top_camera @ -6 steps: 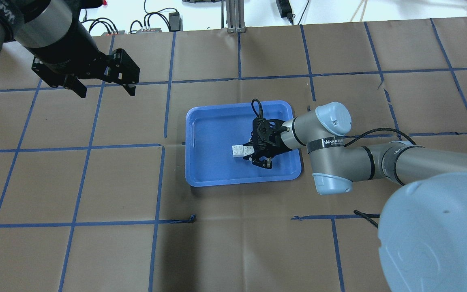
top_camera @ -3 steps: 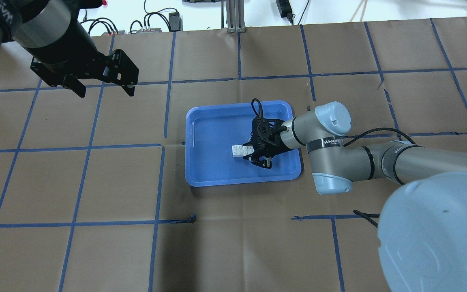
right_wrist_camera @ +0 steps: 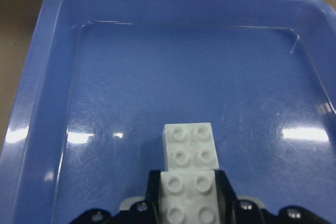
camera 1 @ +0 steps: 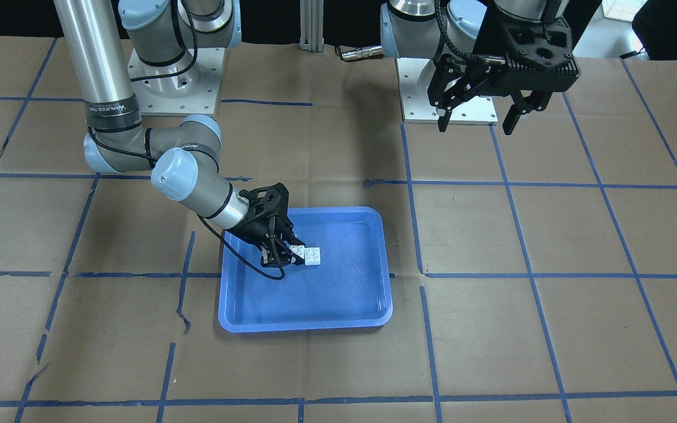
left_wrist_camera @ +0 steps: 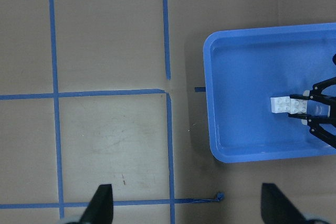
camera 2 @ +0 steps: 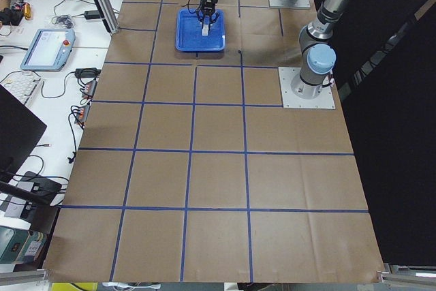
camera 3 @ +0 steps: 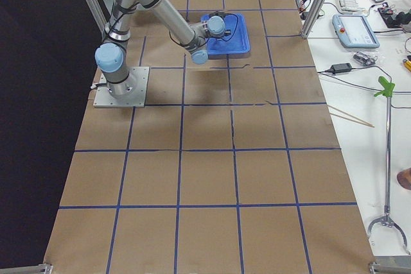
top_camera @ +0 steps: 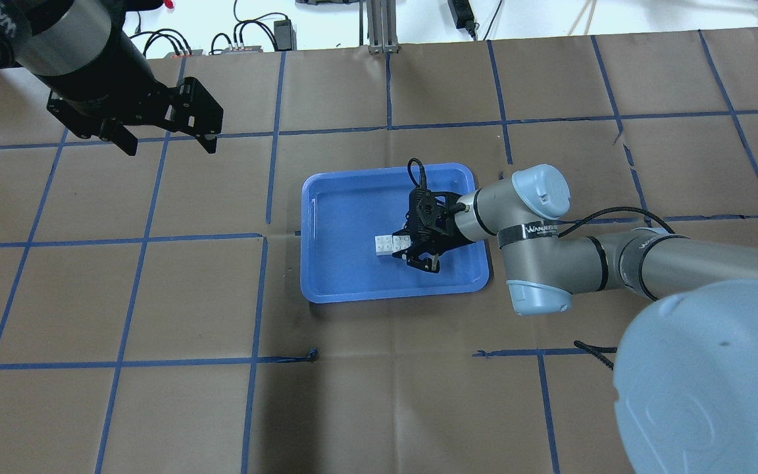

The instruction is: Assemble white blocks and place on blue tray

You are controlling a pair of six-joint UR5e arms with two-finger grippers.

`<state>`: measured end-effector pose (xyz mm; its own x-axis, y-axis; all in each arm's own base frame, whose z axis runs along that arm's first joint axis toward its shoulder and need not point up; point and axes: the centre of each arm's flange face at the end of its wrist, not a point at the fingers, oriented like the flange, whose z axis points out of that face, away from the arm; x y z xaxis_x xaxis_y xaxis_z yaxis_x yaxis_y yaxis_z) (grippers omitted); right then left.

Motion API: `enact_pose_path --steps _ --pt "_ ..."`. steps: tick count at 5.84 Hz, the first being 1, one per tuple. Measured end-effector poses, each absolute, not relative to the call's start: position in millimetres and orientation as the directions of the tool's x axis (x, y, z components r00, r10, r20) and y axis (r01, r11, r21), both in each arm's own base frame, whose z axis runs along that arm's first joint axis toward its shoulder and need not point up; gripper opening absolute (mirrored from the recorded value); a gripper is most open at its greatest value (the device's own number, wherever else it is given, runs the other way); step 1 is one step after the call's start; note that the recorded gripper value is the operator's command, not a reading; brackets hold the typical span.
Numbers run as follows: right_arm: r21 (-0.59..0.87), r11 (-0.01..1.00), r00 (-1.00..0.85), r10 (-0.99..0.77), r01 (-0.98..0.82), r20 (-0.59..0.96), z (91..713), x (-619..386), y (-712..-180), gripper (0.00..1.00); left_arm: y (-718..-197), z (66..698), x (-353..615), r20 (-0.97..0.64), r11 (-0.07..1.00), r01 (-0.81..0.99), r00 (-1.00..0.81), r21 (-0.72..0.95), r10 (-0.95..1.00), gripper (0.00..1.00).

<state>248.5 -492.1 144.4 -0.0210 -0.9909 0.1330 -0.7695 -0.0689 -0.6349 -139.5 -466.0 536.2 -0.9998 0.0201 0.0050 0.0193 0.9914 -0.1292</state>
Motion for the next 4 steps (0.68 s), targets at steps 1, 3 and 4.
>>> enact_pose_path --steps 1,3,4 --pt "-0.638 -0.069 -0.02 -0.991 -0.767 0.132 144.3 248.8 -492.1 0.21 -467.1 537.0 -136.8 0.007 0.991 0.014 -1.0 -0.133 0.015 0.99" --pt "-0.64 -0.069 -0.019 -0.991 -0.766 0.13 143.1 249.0 -492.0 0.21 -467.1 537.8 -135.9 0.01 0.991 0.01 -1.0 -0.135 0.012 0.99" --pt "-0.641 -0.067 -0.021 -0.992 -0.765 0.128 142.9 249.1 -491.9 0.21 -466.4 538.7 -135.7 0.009 0.991 0.01 -1.0 -0.136 0.012 0.99"
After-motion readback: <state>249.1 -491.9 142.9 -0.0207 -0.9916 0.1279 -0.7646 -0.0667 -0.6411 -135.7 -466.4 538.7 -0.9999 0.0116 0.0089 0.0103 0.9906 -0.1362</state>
